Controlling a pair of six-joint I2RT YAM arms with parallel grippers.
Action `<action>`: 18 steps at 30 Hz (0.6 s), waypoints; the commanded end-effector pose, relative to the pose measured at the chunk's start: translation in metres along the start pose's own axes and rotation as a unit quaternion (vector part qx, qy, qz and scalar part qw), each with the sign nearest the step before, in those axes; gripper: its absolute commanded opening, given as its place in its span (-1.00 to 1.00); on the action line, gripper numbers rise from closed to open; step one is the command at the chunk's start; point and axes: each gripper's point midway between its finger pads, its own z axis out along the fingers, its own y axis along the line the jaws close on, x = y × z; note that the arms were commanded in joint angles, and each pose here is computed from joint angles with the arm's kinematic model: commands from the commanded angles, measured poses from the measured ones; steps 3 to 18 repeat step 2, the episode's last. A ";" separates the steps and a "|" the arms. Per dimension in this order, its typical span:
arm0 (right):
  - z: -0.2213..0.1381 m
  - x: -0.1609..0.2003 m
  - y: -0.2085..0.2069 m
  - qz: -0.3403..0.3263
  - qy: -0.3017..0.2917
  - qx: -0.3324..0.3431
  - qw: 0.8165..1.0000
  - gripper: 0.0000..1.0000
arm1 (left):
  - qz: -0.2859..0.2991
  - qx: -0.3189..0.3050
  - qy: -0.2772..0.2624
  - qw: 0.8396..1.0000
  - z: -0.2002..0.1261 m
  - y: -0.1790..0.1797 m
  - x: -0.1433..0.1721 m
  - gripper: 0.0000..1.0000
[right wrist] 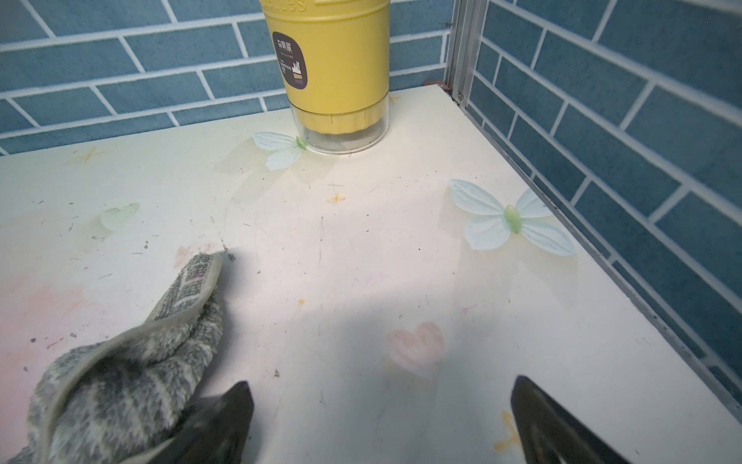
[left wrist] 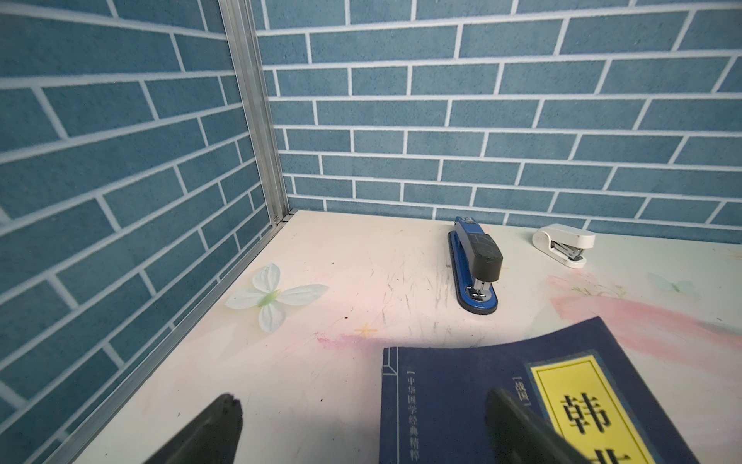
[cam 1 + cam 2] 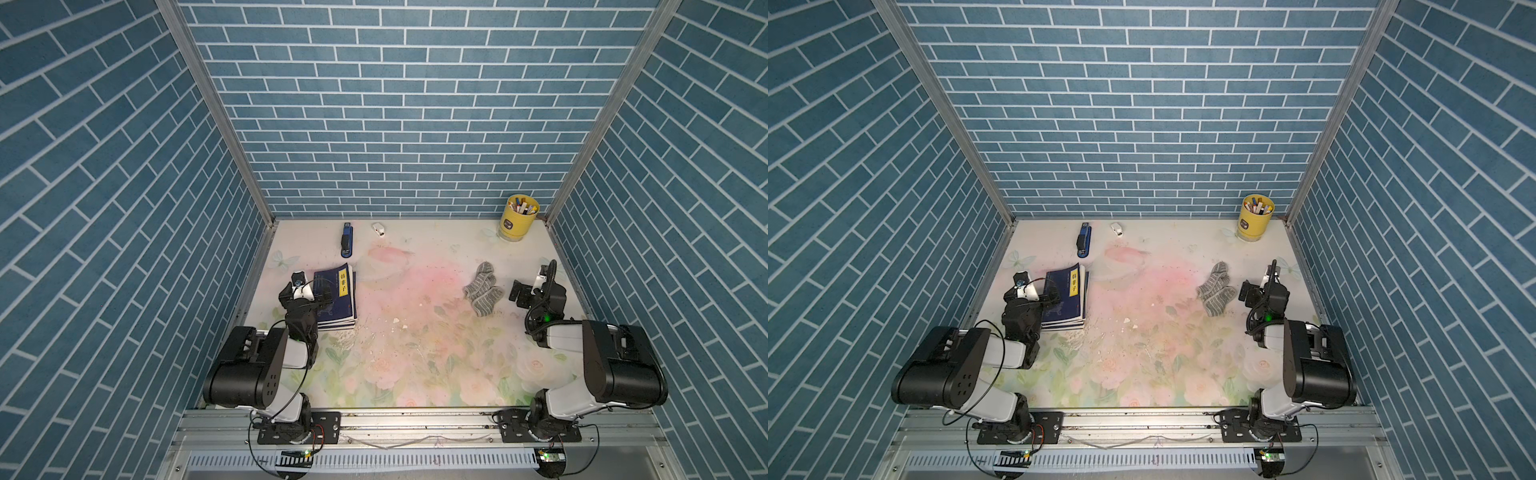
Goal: Wipe the cover of the book
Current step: Reset both arms
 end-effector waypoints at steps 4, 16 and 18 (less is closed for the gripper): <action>0.001 -0.005 0.003 -0.023 -0.012 -0.003 1.000 0.98 | -0.001 0.001 -0.010 1.000 0.000 0.000 -0.005 0.99; 0.001 -0.005 0.003 -0.023 -0.012 -0.003 1.000 0.98 | -0.001 0.001 -0.010 1.000 0.000 0.000 -0.005 0.99; 0.001 -0.005 0.003 -0.023 -0.012 -0.003 1.000 0.98 | -0.001 0.001 -0.010 1.000 0.000 0.000 -0.005 0.99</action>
